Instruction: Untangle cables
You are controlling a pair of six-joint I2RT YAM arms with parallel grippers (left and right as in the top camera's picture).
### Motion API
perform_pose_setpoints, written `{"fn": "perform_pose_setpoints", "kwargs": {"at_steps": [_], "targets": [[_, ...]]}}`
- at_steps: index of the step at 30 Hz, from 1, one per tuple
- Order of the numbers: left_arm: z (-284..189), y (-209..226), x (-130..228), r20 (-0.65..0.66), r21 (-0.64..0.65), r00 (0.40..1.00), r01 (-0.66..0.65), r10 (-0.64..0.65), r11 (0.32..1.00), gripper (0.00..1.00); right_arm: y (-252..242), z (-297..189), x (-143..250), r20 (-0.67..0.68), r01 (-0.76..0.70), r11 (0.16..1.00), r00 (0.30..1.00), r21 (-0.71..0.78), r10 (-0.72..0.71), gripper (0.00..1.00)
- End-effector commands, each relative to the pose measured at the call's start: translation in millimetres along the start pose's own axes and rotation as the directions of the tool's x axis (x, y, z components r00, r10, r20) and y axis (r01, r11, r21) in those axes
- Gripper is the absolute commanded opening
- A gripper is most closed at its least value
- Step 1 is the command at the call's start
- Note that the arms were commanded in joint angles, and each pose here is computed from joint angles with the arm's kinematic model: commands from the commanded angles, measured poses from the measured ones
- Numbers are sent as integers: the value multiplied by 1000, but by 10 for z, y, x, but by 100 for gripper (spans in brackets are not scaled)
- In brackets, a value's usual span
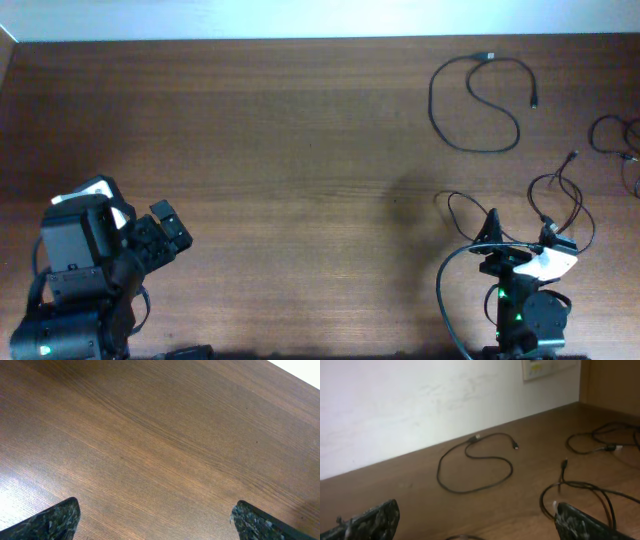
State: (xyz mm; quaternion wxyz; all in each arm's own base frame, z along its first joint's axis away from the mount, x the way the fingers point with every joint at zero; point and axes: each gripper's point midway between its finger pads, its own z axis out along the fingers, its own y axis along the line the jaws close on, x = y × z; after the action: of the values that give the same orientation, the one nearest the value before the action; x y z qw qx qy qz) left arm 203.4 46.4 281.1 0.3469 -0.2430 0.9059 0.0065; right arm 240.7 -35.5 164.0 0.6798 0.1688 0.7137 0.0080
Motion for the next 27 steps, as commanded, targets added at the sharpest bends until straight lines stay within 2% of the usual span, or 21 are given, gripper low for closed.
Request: {"fn": "perform_pose_setpoints", "kwargs": {"at_steps": [1,4,6,7,8,9,11,13,14,19,27], "targets": [[-3,1,-2,2,2,1000,-10,10,1000,99,-23,16,24,22,-13,1000,1000,7,12,99],[-4,1,-3,2,2,1000,-10,10,1000,99,-255,20,-29,45,-20,995,999,101,16,98],[-3,1,-2,2,2,1000,-10,10,1000,99,-163,29,0,27,-10,999,1000,46,9,98],[-4,1,-3,2,2,1000,-10,10,1000,99,-31,31,54,1,82,996,997,-31,-82,98],[-3,1,-2,2,2,1000,-10,10,1000,99,151,14,125,-4,241,960,970,-141,-244,98],[-3,1,-2,2,2,1000,-10,10,1000,99,205,6,142,10,330,930,943,-164,-333,99],[-3,1,-2,2,2,1000,-10,10,1000,99,337,-10,233,13,420,880,904,-220,-428,98],[-3,1,-2,2,2,1000,-10,10,1000,99,388,-17,278,4,420,874,902,-244,-432,98],[-3,1,-2,2,2,1000,-10,10,1000,99,390,-36,175,46,420,878,906,-229,-421,98],[-4,1,-3,2,2,1000,-10,10,1000,99,187,8,131,16,362,921,931,-147,-364,98],[-3,1,-2,2,2,1000,-10,10,1000,99,109,19,104,8,317,943,948,-101,-318,98]]}}
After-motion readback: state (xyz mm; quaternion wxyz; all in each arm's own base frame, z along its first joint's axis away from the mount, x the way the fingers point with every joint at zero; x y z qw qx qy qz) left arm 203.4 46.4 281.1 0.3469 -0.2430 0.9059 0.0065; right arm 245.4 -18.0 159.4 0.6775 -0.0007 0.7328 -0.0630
